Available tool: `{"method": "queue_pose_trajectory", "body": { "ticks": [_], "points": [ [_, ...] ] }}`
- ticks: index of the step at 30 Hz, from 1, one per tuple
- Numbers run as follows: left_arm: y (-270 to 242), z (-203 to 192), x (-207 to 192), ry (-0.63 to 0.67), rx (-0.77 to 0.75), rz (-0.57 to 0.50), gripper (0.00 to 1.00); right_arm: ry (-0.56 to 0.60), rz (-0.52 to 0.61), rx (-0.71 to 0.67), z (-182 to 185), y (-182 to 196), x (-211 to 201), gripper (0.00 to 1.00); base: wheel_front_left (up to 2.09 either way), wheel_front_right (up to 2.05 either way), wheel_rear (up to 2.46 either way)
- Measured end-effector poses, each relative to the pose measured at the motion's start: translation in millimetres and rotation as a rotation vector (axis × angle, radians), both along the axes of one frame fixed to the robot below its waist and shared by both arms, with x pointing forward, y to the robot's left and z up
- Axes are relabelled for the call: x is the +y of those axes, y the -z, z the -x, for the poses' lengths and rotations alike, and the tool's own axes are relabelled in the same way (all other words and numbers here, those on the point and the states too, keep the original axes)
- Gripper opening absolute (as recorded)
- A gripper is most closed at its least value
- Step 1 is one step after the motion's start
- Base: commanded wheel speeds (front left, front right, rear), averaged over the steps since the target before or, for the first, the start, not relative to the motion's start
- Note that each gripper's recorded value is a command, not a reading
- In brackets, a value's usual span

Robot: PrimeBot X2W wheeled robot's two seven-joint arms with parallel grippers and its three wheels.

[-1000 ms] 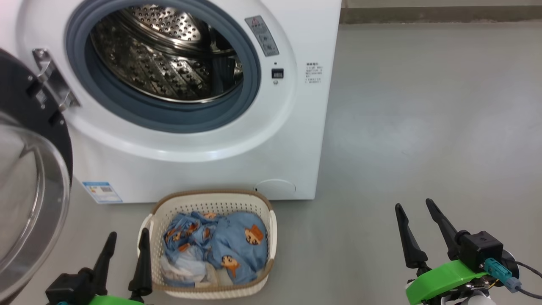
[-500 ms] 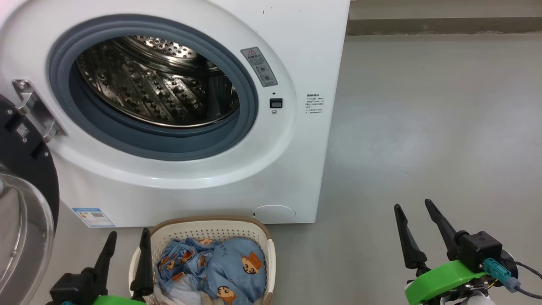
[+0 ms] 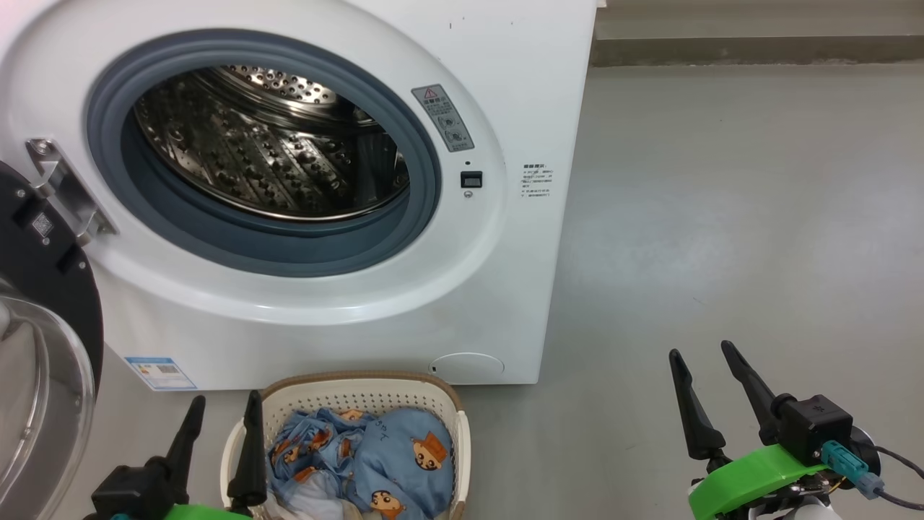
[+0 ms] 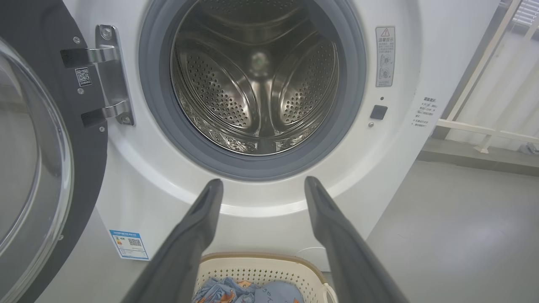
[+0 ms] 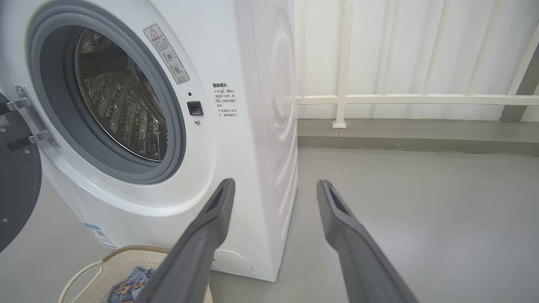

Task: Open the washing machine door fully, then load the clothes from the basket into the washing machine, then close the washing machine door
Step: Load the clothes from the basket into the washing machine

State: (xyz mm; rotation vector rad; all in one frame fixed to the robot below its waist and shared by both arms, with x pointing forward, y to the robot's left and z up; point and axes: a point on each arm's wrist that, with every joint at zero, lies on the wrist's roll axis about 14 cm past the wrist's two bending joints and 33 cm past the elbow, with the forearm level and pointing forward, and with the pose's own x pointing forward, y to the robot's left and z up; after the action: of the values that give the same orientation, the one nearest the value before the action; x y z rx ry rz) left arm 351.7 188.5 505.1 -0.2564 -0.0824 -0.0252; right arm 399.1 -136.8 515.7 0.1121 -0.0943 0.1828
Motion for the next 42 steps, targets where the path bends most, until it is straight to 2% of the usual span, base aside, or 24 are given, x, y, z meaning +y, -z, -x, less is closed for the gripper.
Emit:
{"method": "queue_pose_trajectory", "body": {
  "ticks": [25,33,42],
  "points": [
    [7.1,0.9,-0.7,0.002,0.023,-0.001,1.00,-0.012,0.000,0.015,-3.0,5.6,4.4,1.00,0.00,0.00,0.00],
    [26.9,-4.1,-8.9,0.027,0.085,0.003,1.00,-0.004,0.016,0.051,-7.9,19.3,1.3,1.00,0.00,0.00,0.00],
    [62.9,-26.6,-26.7,0.086,0.197,0.018,1.00,0.028,0.048,0.094,-24.5,38.8,-10.2,1.00,0.00,0.00,0.00]
  ]
}}
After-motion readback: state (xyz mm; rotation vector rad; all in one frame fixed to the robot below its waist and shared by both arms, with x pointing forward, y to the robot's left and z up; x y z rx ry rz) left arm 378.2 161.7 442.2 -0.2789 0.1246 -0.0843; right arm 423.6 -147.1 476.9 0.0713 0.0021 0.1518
